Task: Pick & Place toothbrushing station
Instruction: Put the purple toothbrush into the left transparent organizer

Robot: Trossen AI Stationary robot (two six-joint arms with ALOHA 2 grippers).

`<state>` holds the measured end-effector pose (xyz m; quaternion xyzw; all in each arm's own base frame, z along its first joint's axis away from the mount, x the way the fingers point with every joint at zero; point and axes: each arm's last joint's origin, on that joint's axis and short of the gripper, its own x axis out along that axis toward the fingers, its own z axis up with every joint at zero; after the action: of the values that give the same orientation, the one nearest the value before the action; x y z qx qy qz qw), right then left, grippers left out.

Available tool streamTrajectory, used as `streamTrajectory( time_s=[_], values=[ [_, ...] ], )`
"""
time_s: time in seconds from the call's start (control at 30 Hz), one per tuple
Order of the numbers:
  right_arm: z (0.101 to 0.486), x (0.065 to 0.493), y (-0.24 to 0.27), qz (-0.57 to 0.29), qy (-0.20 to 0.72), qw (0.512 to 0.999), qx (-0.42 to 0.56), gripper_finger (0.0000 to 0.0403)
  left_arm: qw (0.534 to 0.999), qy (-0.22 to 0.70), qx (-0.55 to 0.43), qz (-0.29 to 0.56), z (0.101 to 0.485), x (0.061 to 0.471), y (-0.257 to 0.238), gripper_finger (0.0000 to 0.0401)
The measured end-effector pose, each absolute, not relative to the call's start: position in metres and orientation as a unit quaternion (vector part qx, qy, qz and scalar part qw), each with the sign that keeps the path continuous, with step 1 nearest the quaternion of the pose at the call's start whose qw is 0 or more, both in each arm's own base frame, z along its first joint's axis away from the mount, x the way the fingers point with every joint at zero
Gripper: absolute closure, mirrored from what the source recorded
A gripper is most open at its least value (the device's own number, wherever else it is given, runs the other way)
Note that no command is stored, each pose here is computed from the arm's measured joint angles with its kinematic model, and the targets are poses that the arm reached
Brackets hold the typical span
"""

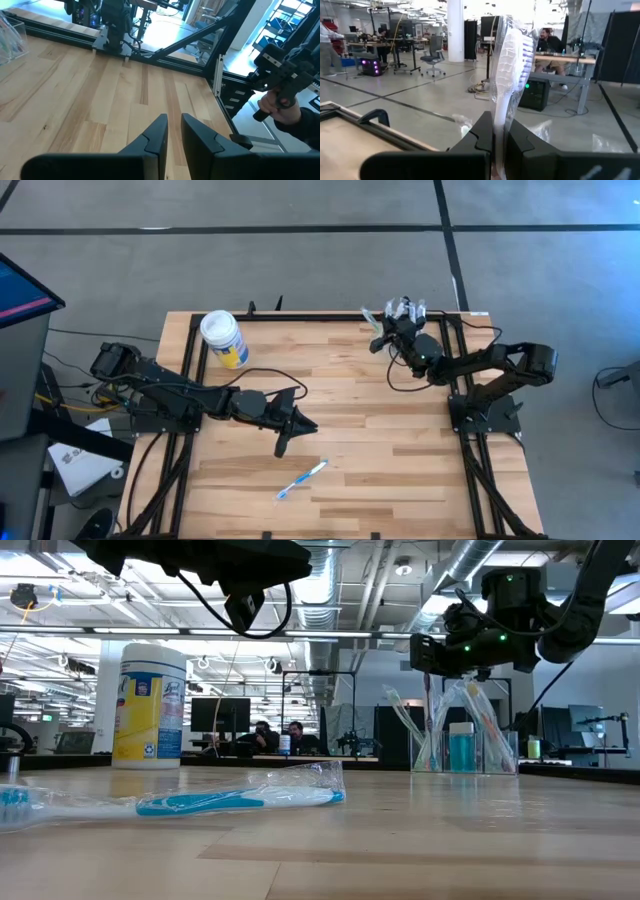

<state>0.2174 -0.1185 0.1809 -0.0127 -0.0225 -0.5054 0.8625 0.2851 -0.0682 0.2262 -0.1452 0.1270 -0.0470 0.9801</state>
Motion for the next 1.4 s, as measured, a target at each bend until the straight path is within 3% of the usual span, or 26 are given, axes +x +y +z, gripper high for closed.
streamTrajectory(
  time_s=[0.53,1.0,1.4],
  values=[
    [0.188,0.22,-0.111,-0.493,-0.027,0.867,-0.07,0.0396,0.981,0.126,-0.137,-0.046,0.226,0.285,-0.068,0.0352],
    [0.183,0.218,-0.118,-0.504,-0.021,0.863,-0.036,0.0396,0.981,0.126,-0.137,-0.046,0.226,0.285,-0.068,0.0352],
    [0.154,0.229,-0.12,-0.499,-0.014,0.866,-0.024,0.0396,0.981,0.127,-0.138,-0.048,0.226,0.285,-0.068,0.0352]
  ],
)
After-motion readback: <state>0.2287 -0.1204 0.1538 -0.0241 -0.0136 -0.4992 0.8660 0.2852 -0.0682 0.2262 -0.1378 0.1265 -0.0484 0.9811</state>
